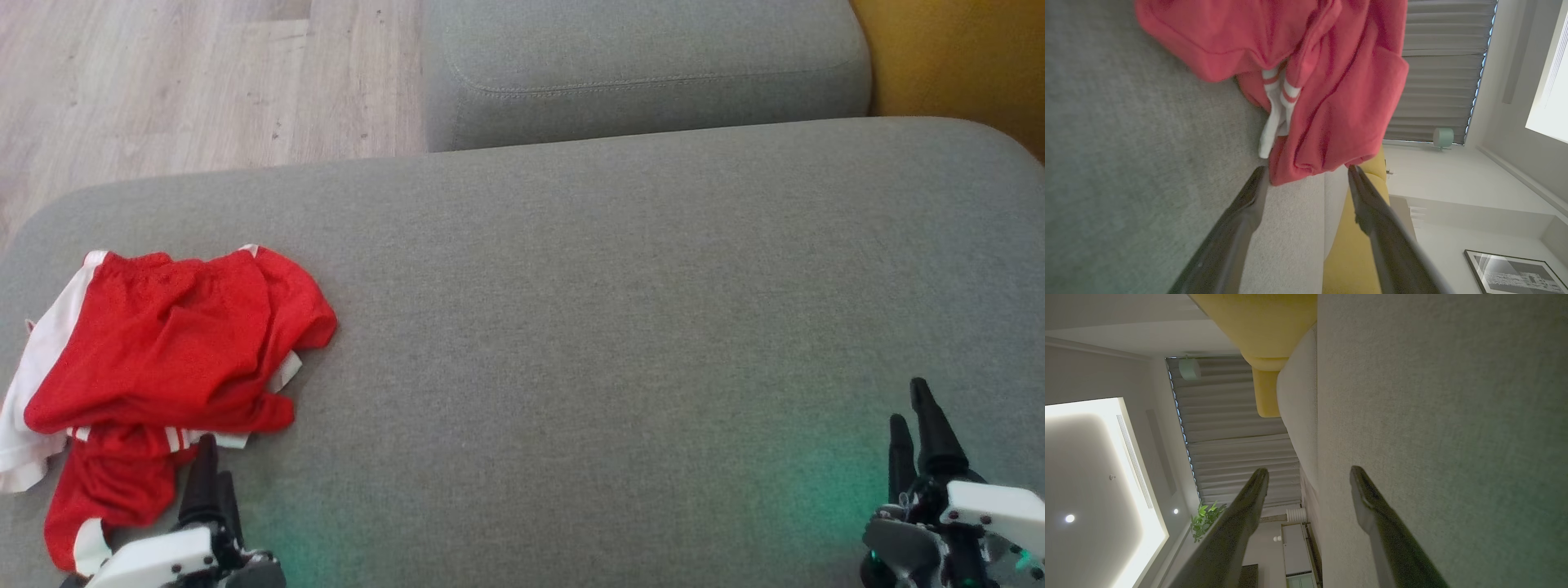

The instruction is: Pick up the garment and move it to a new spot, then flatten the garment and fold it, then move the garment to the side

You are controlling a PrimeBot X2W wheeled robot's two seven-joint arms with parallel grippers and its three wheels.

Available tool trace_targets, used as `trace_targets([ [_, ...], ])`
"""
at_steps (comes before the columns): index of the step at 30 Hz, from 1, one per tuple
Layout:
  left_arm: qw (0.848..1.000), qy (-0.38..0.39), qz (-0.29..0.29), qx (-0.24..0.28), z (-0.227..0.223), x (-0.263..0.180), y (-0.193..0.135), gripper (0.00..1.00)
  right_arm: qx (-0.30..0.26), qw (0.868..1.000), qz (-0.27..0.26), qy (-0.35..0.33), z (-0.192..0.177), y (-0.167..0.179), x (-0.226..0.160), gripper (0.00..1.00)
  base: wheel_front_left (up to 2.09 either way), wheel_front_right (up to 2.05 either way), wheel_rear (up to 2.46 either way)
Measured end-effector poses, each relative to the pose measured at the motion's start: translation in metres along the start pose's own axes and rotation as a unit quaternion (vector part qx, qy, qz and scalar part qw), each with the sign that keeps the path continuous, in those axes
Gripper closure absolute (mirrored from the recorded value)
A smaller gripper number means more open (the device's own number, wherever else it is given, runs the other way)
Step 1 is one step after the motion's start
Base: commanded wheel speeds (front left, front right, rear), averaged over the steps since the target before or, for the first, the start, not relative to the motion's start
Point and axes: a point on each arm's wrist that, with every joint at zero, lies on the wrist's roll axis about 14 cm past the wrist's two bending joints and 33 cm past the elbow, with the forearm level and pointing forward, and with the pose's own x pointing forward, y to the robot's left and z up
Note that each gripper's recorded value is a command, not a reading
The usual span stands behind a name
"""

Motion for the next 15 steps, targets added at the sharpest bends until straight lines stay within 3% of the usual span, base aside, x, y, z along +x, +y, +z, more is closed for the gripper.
trace_targets([
  [6,1.0,-0.004,-0.002,0.014,0.001,-0.0001,-0.0016,0.0,-0.008,1.0,0.005,0.004,-0.0057,0.0037,0.0025,0.0,0.0,0.0,0.0],
  [15,0.998,-0.004,-0.009,0.058,-0.0025,0.0005,-0.0071,0.0,-0.066,0.998,0.006,0.005,-0.0087,0.0062,0.004,0.0,0.0,0.0,0.0],
])
